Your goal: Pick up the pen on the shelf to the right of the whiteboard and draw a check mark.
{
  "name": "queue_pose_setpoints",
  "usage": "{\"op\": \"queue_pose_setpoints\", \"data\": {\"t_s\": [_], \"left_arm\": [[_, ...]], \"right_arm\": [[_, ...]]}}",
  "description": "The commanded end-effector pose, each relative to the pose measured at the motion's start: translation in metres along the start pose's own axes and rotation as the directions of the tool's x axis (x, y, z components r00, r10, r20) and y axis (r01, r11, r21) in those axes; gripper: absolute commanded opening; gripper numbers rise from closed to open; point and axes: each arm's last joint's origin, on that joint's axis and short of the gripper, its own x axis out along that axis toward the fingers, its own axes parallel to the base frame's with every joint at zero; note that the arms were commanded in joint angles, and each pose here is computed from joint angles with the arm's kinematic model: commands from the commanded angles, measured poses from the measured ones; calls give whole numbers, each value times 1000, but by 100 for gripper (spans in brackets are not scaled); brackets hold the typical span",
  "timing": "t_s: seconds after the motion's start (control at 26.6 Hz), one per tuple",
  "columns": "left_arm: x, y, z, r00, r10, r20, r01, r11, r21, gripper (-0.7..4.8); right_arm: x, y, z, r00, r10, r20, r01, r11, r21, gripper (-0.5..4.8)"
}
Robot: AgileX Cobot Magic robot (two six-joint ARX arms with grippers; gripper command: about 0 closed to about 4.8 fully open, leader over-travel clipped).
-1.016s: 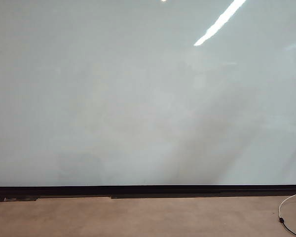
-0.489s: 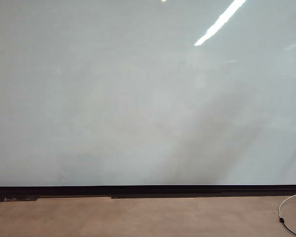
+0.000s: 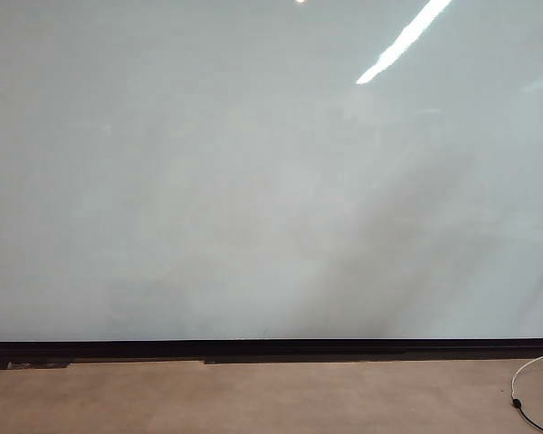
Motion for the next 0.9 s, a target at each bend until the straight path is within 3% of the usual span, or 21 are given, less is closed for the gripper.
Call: {"op": "queue_pose_setpoints", "data": {"t_s": [0.04, 0.34, 0.9], "left_arm": [[0, 0, 2, 1000, -1, 15, 1, 1000, 4, -4], [0, 0, 2, 1000, -1, 15, 1, 1000, 4, -4], [0, 0, 2, 1000, -1, 15, 1, 1000, 4, -5]], "right_arm": [[11, -3, 10, 1000, 6, 31, -5, 1000, -10, 276], [33, -11, 19, 997, 34, 68, -32, 999, -38, 285], [58, -23, 9, 996, 91, 11, -90, 993, -77, 319]]}}
